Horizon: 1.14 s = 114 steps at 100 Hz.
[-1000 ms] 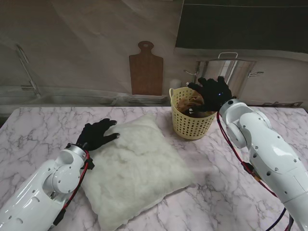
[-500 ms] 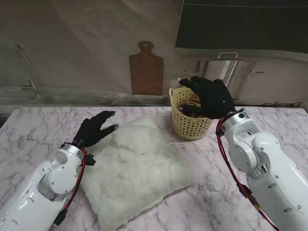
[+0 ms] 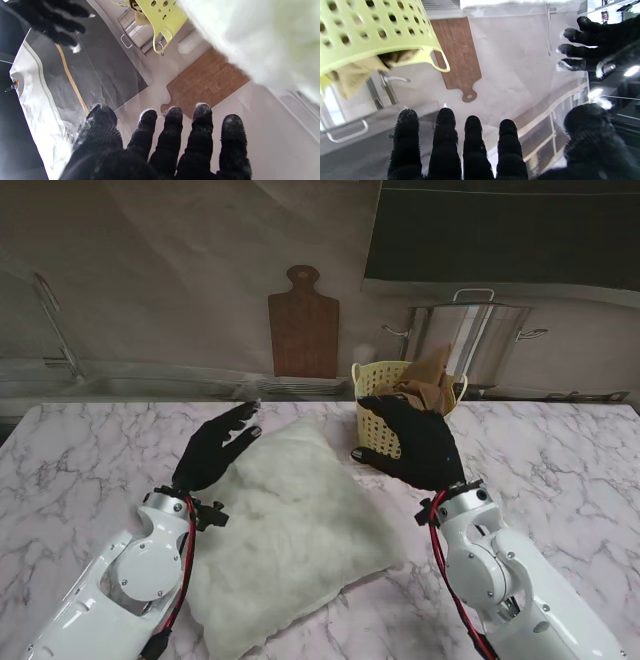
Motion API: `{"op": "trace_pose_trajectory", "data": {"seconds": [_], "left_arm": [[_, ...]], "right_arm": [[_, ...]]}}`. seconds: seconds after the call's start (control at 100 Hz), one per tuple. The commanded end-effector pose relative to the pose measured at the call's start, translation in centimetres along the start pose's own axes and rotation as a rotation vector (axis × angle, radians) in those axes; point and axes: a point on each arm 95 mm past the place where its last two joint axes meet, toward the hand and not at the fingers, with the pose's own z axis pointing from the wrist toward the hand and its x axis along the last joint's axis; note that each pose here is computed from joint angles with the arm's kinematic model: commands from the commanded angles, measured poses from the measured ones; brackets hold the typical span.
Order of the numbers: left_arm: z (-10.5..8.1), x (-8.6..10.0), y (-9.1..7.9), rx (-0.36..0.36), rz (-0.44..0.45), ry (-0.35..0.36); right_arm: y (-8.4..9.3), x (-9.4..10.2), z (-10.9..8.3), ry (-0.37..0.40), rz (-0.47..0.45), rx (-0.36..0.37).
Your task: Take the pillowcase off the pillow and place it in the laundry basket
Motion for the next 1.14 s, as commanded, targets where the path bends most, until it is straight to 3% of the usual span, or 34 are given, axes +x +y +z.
{"op": "trace_pose_trajectory", "data": {"seconds": [0.0,0.12,0.23,0.31,0.55,1.13], "left_arm": [[-0.1,-0.1,1.0,-0.043,-0.016,-0.007],[-0.1,-0.7,1.7,-0.066,-0.030,-0.023],[-0.4,-1.6,2.2,-0.111,-0.036,-0.050],[-0.5,-2.1,2.5,-0.129,-0.041,-0.070],[-0.3,-2.7,3.5,-0.163,-0.033,-0.094],[0.1,-3.3,2.9,-0.173,0.008,-0.106]], "right_arm": [[-2.4,-0.7,-1.3,-0.062,0.055,0.060],[-3.6,-1.6,-2.1,-0.111,0.082,0.074],[-4.2,-2.7,-2.8,-0.126,0.007,0.095],[-4.6,-3.3,-3.2,-0.149,0.023,0.109],[-4.6,-4.8,-3.6,-0.184,0.042,0.071],[-5.3,-5.0,-2.6,-0.176,0.103,0.097]]}}
